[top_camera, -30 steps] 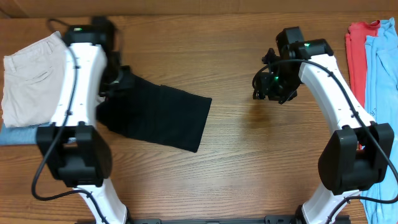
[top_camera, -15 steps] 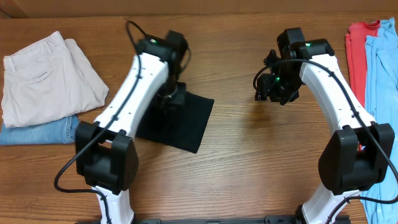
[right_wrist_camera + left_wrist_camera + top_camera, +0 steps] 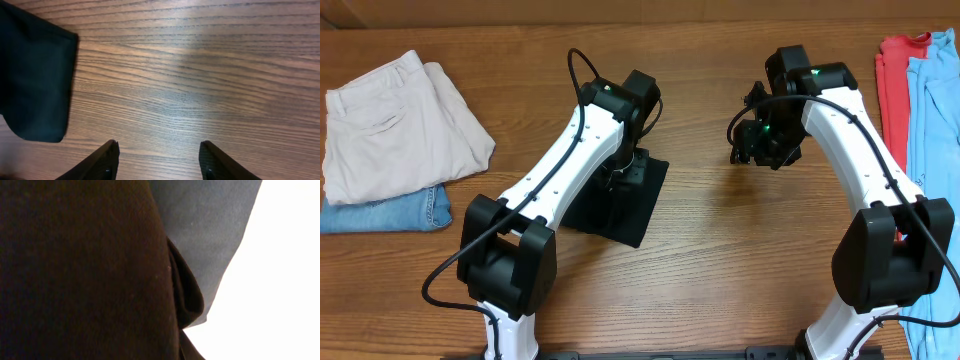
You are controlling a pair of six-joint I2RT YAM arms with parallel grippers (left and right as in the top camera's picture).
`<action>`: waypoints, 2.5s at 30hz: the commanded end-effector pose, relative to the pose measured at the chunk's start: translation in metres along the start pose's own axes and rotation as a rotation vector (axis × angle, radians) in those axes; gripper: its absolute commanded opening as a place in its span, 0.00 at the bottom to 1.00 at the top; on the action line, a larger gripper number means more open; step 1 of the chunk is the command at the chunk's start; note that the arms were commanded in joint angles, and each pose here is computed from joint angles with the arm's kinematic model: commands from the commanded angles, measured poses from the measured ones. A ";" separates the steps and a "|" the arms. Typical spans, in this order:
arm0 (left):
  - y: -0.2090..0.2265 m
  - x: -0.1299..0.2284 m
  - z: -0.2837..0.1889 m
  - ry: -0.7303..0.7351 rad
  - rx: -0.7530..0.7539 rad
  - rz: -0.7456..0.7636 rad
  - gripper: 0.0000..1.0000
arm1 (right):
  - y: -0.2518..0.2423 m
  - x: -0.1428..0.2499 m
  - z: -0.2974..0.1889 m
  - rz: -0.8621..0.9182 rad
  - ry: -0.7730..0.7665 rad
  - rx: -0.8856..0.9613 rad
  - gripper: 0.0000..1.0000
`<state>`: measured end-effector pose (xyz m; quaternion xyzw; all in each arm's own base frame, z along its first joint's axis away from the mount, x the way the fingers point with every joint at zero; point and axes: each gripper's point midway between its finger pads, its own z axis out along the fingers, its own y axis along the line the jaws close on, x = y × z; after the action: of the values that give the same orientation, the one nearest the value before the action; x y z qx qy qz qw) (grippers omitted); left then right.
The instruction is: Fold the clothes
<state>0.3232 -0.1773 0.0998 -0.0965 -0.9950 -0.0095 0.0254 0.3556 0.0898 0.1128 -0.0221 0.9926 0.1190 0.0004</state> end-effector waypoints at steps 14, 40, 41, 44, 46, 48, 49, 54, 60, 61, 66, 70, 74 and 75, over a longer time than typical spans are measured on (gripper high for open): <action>-0.008 0.000 -0.002 -0.016 0.039 -0.009 0.17 | 0.002 -0.004 -0.014 -0.008 -0.040 0.003 0.55; 0.000 0.006 -0.068 -0.207 0.018 -0.021 0.54 | 0.003 -0.003 -0.013 -0.012 -0.036 -0.001 0.59; 0.011 0.004 -0.076 -0.238 0.004 -0.054 0.56 | 0.008 -0.002 -0.013 -0.035 -0.034 -0.026 0.59; 0.043 -0.006 -0.093 -0.305 0.007 -0.149 0.64 | 0.032 -0.001 -0.014 -0.094 -0.034 -0.139 0.59; 0.062 -0.015 -0.095 -0.326 0.017 -0.207 0.67 | 0.051 -0.002 -0.014 -0.137 -0.043 -0.202 0.61; 0.074 -0.024 -0.090 -0.327 0.050 -0.249 0.70 | 0.072 -0.003 -0.013 -0.186 -0.054 -0.247 0.66; 0.078 -0.029 -0.086 -0.318 0.075 -0.258 0.70 | 0.081 -0.003 -0.011 -0.212 -0.062 -0.254 0.70; 0.087 -0.039 -0.045 -0.208 0.087 -0.272 0.70 | 0.138 -0.004 0.000 -0.375 -0.123 -0.259 0.77; 0.086 -0.041 0.005 -0.073 0.059 -0.254 0.68 | 0.165 -0.017 0.008 -0.368 -0.202 -0.258 0.72; 0.086 -0.041 0.011 -0.054 0.056 -0.255 0.68 | 0.167 -0.019 0.011 -0.364 -0.206 -0.264 0.69; 0.086 -0.040 0.033 0.001 0.046 -0.256 0.68 | 0.177 -0.024 0.033 -0.360 -0.174 -0.329 0.58; 0.086 -0.039 0.041 0.024 0.042 -0.256 0.68 | 0.188 -0.021 0.054 -0.367 -0.111 -0.423 0.53; 0.085 -0.039 0.042 0.027 0.042 -0.254 0.69 | 0.180 -0.010 0.081 -0.328 -0.012 -0.414 0.51; 0.085 -0.038 0.042 0.028 0.041 -0.254 0.69 | 0.174 -0.007 0.088 -0.313 0.014 -0.389 0.49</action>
<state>0.3758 -0.0975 0.0611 0.0442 -0.9985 0.0036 0.0332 0.3644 0.2812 0.0853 -0.1864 0.9340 0.3015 0.0455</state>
